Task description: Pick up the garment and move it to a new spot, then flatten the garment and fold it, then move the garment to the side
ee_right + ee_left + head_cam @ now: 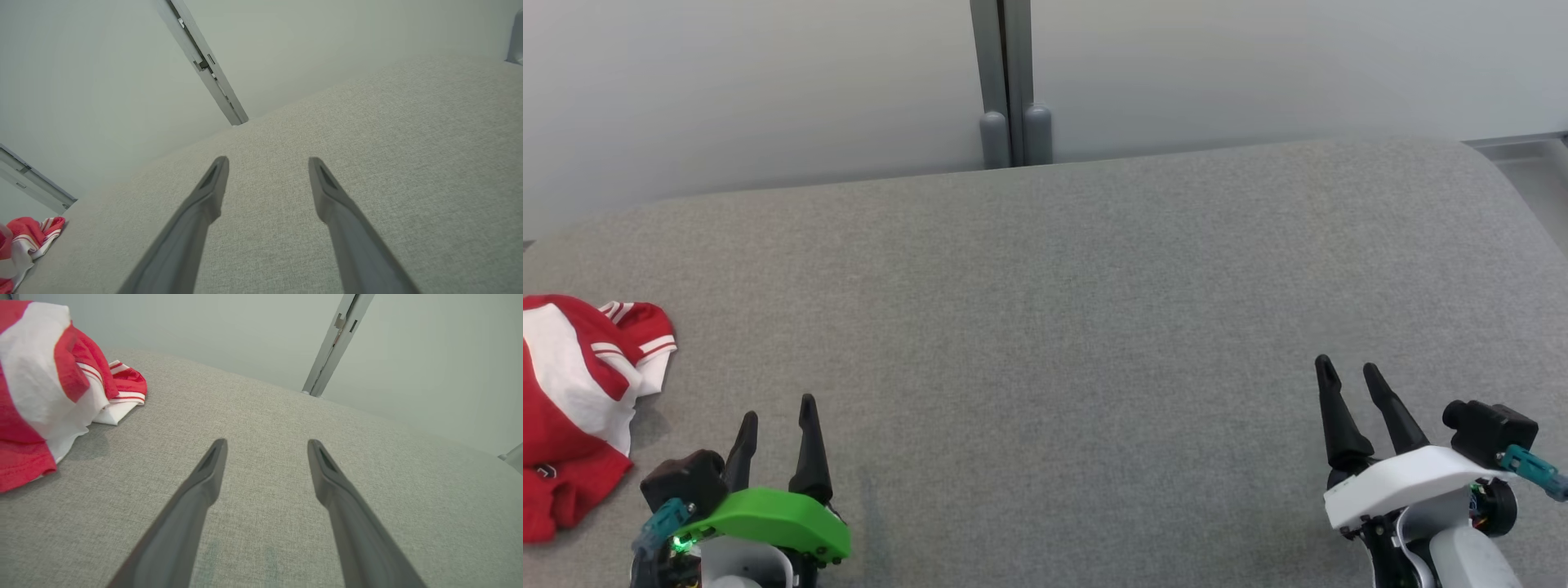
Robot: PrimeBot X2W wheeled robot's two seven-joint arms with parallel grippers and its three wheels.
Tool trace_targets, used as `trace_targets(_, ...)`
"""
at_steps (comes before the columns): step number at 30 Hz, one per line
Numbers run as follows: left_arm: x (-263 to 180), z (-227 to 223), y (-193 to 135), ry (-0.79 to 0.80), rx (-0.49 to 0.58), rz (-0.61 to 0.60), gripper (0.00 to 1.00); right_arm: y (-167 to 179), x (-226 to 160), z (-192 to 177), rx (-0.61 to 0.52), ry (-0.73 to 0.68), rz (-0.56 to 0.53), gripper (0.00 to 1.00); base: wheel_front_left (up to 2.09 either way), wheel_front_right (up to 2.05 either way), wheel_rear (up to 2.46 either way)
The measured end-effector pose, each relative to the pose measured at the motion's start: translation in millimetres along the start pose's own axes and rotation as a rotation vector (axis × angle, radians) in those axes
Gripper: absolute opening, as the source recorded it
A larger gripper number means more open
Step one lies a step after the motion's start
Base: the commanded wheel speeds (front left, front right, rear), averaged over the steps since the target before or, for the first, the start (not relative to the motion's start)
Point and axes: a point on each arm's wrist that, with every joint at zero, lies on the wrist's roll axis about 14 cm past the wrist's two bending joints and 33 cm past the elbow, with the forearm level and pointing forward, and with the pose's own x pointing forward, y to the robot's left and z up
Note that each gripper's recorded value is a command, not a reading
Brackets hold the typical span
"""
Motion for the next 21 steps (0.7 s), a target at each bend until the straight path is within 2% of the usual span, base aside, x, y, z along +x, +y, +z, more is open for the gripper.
trace_targets(21, -10, -13, -5, 0.007, 0.179, -0.036, 1.00, 2, -7, -20, -0.174, 0.048, 0.028, 1.00, 0.00, 0.00, 0.00)
